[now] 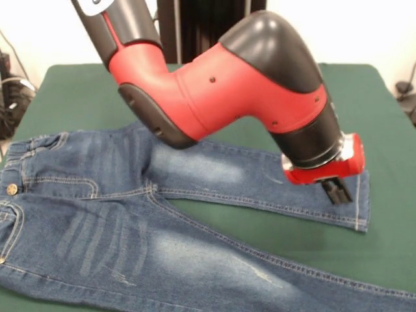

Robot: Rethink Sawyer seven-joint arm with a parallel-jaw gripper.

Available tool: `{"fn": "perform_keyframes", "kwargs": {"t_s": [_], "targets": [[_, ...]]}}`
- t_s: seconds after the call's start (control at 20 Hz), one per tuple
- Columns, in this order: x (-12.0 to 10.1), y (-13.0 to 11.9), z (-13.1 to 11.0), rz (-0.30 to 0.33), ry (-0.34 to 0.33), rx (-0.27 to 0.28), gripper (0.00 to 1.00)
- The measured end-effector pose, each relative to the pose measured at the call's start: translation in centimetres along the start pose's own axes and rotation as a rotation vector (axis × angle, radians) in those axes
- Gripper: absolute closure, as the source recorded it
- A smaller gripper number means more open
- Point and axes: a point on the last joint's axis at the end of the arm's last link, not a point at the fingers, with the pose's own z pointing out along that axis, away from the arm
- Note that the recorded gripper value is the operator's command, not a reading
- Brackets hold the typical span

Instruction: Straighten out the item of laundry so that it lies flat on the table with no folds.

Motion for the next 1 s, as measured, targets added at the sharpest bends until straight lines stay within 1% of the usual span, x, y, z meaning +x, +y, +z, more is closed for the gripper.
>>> {"fn": "perform_keyframes", "kwargs": {"t_s": [0.45,0.75,1.0], "targets": [[1.9,2.0,1.3,-0.043,0.027,0.008,1.00],[2.5,3.1,1.8,-0.061,0.034,0.012,1.00],[3.0,4.1,2.0,-0.085,0.040,0.031,1.00]]}}
